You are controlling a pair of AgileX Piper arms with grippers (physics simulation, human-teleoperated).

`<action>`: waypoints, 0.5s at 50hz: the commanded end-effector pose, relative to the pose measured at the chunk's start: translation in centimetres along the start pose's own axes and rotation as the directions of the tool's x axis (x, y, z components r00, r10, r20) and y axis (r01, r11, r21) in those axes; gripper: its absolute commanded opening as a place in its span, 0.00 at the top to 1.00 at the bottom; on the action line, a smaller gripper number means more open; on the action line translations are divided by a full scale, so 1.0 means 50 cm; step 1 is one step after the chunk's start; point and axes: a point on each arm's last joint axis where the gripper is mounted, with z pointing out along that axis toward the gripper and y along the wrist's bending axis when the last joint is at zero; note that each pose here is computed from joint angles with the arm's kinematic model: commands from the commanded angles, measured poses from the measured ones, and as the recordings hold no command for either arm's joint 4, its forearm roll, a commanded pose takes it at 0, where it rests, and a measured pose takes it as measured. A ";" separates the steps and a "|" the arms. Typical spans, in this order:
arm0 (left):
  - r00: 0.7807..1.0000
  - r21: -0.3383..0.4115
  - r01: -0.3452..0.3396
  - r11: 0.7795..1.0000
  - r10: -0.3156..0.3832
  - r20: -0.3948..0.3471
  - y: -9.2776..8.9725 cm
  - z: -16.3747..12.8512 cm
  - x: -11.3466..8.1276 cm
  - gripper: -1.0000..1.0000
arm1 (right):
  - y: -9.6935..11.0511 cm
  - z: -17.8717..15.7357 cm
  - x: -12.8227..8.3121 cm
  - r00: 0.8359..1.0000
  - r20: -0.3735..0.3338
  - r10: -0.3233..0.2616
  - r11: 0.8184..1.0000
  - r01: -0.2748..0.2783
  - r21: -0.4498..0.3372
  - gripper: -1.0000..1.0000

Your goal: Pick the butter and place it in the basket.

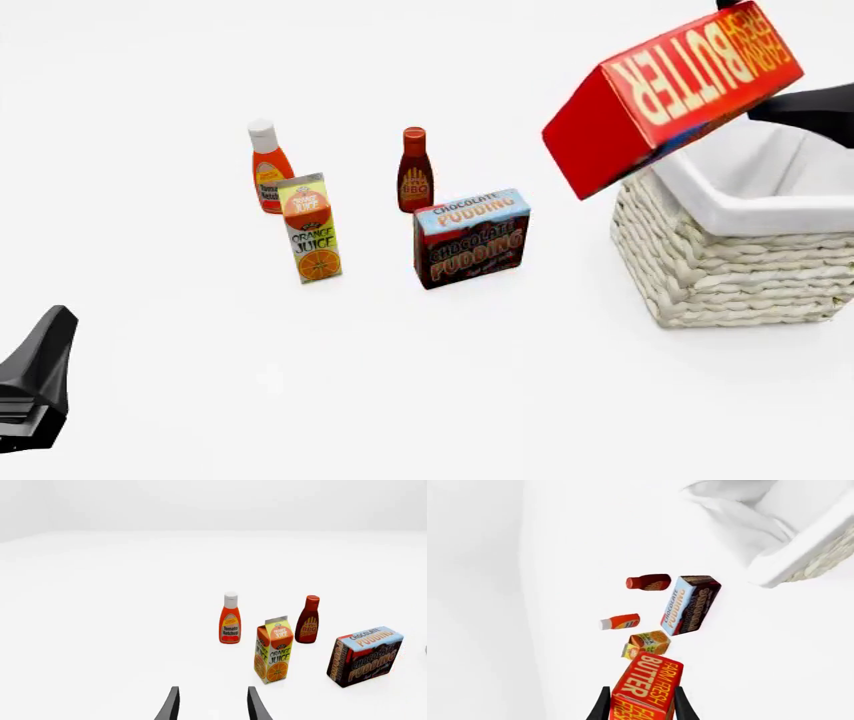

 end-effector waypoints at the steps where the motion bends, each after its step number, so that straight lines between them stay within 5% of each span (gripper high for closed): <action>1: 1.000 0.000 0.000 1.000 0.000 0.000 0.000 0.000 0.000 0.00 | -0.006 -0.020 -0.019 0.996 0.054 0.077 0.997 -0.075 -0.026 1.00; 25: 1.000 0.000 0.000 1.000 0.000 0.000 0.000 0.000 0.000 0.00 | -0.020 0.007 -0.060 0.979 0.146 0.141 0.990 -0.142 -0.006 1.00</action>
